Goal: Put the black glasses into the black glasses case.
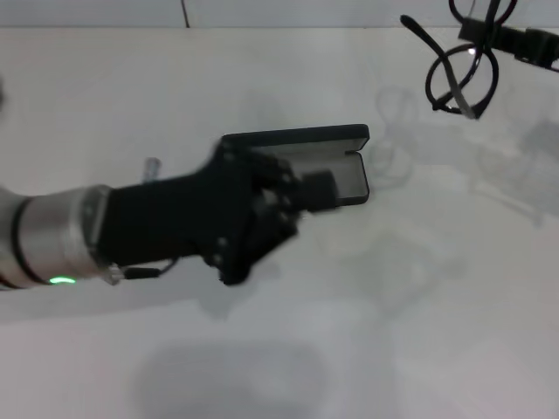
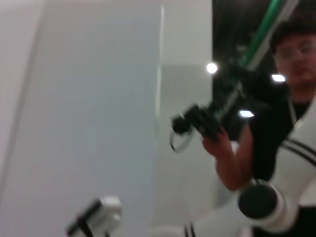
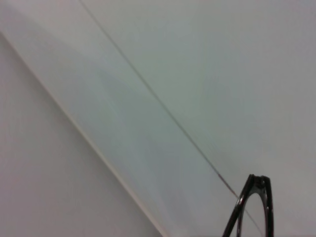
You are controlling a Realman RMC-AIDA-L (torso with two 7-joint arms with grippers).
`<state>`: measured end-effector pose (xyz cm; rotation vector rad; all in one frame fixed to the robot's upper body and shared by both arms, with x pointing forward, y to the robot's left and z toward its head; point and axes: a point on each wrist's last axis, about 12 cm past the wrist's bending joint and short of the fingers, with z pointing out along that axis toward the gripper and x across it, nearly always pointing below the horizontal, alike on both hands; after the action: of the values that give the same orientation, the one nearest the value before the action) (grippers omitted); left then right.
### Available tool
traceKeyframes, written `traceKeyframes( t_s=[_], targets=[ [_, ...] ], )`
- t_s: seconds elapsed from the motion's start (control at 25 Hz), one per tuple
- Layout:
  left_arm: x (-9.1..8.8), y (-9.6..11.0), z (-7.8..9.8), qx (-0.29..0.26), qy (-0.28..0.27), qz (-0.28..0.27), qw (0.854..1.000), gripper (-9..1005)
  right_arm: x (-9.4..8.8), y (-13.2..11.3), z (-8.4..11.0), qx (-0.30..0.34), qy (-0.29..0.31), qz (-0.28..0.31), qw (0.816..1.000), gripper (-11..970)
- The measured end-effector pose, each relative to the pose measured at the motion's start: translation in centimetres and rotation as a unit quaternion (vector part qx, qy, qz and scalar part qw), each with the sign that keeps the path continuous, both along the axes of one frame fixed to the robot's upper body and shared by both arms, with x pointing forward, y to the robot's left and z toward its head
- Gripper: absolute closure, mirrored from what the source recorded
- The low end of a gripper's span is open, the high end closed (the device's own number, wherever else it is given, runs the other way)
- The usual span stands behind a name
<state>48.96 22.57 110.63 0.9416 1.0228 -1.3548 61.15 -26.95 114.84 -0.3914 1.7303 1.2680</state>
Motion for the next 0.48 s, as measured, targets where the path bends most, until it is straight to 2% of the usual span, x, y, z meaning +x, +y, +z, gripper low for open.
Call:
traceKeyframes(
  t_s=[0.12, 0.48],
  targets=[
    [0.7, -1.2, -0.5, 0.028, 0.015, -0.014, 0.999, 987, 0.1, 0.5, 0.2, 0.015, -0.003, 0.001, 1.0, 848],
    [2.5, -3.4, -1.3, 0.043, 0.056, 0.027, 0.997, 986, 0.0, 3.0, -0.1, 0.015, 0.0, 0.038, 0.999, 848]
  ],
)
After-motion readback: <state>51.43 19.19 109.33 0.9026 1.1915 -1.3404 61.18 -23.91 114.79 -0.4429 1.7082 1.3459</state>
